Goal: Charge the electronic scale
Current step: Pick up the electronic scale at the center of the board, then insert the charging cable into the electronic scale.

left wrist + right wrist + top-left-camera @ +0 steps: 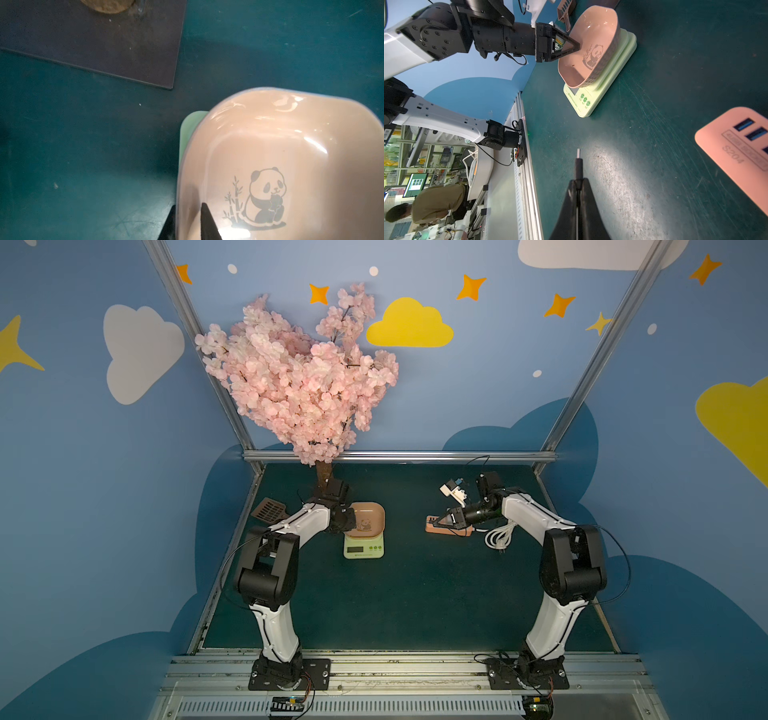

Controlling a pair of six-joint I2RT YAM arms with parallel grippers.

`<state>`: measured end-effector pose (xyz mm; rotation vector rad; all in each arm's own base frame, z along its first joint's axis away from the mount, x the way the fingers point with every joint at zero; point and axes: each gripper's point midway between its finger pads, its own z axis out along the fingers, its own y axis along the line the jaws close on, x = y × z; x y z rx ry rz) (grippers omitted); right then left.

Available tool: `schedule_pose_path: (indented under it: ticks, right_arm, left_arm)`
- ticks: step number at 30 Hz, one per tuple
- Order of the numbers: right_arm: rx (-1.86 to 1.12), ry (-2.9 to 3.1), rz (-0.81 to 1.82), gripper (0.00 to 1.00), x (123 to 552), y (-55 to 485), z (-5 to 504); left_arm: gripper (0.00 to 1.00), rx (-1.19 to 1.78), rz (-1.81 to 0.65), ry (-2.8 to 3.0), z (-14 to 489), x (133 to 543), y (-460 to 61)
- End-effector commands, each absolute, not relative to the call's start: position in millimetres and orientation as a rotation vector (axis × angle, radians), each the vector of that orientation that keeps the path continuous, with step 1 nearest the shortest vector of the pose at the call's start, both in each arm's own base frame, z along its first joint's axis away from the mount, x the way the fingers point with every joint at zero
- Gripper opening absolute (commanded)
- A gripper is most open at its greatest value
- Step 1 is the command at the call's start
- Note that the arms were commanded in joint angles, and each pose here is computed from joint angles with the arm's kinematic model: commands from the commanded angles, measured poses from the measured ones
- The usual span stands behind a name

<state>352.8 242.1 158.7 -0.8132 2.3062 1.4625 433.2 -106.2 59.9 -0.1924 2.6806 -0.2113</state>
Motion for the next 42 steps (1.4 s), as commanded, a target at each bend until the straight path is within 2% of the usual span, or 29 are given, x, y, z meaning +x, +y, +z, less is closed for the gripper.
schedule_pose_path:
  ticks: [1, 5, 19, 32, 42]
  right_arm:
    - [-0.804, 2.280, 1.517, 0.00, 348.0, 245.1, 167.0]
    - [-0.784, 2.280, 1.544, 0.00, 347.1, 245.4, 168.7]
    - [-0.634, 2.305, 1.627, 0.00, 339.2, 240.2, 169.3]
    - [-0.567, 2.284, 1.708, 0.00, 325.7, 237.9, 173.9]
    - [-0.650, 2.224, 1.754, 0.00, 309.0, 242.4, 177.9]
  left_arm:
    - [0.13, -0.164, -0.269, 2.696, 59.6, 433.6, -115.8]
    - [0.03, -0.135, -0.380, 2.673, 62.0, 432.4, -129.3]
    - [0.03, -0.039, -0.815, 2.486, 118.1, 432.1, -195.1]
    - [0.03, -0.006, -0.907, 2.240, 192.9, 435.0, -212.6]
    - [0.03, 0.133, -0.981, 2.163, 214.5, 442.4, -247.1]
